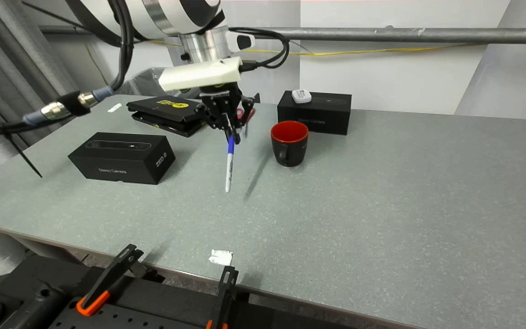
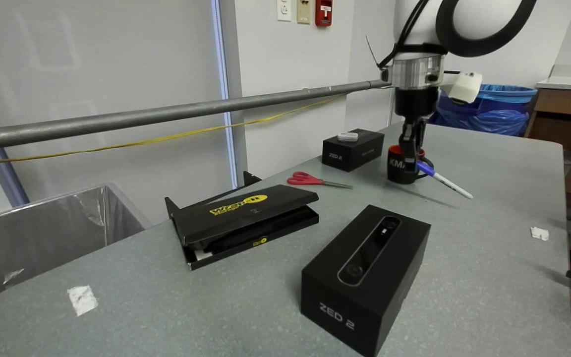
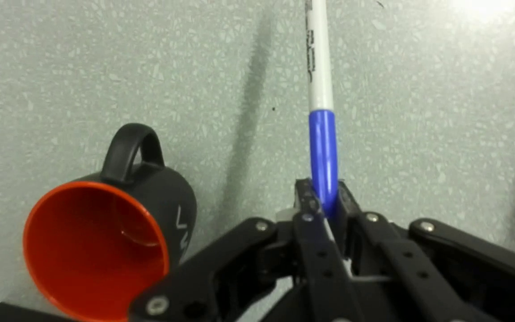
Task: Take the marker out of the cup and put it on the table
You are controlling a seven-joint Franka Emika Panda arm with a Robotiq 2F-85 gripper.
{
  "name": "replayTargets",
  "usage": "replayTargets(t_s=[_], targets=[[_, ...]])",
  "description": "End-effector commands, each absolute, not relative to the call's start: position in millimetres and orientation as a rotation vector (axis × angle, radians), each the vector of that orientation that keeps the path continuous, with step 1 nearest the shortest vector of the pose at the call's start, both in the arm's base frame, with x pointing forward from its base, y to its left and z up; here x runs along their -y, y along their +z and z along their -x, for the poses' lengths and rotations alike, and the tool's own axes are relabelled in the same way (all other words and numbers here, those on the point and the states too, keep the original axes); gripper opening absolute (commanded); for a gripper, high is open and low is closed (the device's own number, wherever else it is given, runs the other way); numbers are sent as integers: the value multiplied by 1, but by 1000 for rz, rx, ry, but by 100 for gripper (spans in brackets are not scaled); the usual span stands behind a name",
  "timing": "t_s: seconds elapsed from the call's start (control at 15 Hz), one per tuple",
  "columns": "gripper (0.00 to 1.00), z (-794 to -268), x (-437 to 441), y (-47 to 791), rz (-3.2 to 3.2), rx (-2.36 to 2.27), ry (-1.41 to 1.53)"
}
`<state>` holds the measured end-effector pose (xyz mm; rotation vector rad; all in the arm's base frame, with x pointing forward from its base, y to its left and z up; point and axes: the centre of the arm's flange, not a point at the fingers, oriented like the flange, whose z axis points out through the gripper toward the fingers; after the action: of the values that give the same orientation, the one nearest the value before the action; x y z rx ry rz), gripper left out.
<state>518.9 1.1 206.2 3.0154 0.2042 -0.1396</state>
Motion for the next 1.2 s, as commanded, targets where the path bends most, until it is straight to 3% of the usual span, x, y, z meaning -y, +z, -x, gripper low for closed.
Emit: replayTargets(t_s=[0.0, 0.13, 0.2, 0.33, 0.8, 1.13], targets=[[3, -534, -5, 177, -2964, -258, -185], [3, -533, -8, 168, -2937, -293, -183], [37, -532, -9, 165, -2923, -314, -179], [44, -533, -11, 161, -2897, -351, -171], [96, -535, -17, 157, -2852, -407, -143], [100, -530, -20, 159, -2878, -420, -169]])
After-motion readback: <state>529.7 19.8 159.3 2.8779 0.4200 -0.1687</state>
